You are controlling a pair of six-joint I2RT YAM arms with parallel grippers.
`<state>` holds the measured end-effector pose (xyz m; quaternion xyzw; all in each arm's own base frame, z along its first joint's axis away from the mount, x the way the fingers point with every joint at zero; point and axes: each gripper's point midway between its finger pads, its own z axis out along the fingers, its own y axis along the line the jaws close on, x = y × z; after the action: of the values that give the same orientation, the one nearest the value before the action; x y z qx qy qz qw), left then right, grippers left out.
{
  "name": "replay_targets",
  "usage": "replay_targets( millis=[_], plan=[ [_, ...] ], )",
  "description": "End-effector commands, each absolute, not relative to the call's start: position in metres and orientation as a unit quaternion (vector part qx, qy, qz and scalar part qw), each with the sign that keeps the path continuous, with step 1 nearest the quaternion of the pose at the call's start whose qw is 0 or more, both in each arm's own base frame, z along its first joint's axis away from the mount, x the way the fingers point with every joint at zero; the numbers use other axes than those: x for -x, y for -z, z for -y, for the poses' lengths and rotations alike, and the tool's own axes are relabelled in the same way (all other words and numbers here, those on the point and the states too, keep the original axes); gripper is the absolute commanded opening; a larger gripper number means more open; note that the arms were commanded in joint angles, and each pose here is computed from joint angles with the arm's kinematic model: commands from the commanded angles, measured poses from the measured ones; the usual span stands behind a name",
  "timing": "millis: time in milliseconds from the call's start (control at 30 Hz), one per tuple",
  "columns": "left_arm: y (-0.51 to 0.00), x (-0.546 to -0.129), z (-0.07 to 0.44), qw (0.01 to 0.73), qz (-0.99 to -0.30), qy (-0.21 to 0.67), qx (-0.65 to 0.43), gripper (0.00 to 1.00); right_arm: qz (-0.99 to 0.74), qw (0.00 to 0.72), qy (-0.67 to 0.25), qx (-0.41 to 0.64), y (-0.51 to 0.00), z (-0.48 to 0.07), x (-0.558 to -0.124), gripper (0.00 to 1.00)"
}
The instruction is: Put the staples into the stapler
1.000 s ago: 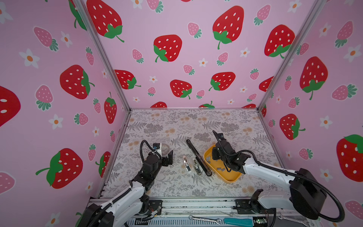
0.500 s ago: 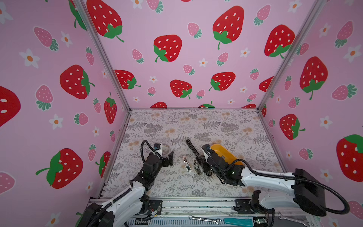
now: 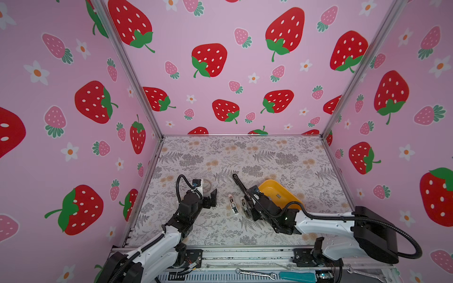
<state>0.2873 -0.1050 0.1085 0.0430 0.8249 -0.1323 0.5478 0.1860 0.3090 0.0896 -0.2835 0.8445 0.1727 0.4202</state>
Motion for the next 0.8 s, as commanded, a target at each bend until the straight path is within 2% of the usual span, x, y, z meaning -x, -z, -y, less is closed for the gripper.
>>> replay_targets(
  millis=[0,333,767],
  plan=[
    [-0.118,-0.291,0.107,0.561,-0.815,0.135,-0.045,0.99,-0.844,0.433,-0.162,0.271,-0.094,-0.297,-0.188,0.08],
    [-0.119,-0.288,0.109,0.560,-0.815,0.141,-0.050,0.99,-0.843,0.437,-0.160,0.270,-0.092,-0.269,-0.187,0.09],
    [-0.118,-0.289,0.109,0.559,-0.816,0.139,-0.049,0.99,-0.850,0.408,-0.160,0.292,-0.073,-0.279,-0.186,0.08]
  ],
)
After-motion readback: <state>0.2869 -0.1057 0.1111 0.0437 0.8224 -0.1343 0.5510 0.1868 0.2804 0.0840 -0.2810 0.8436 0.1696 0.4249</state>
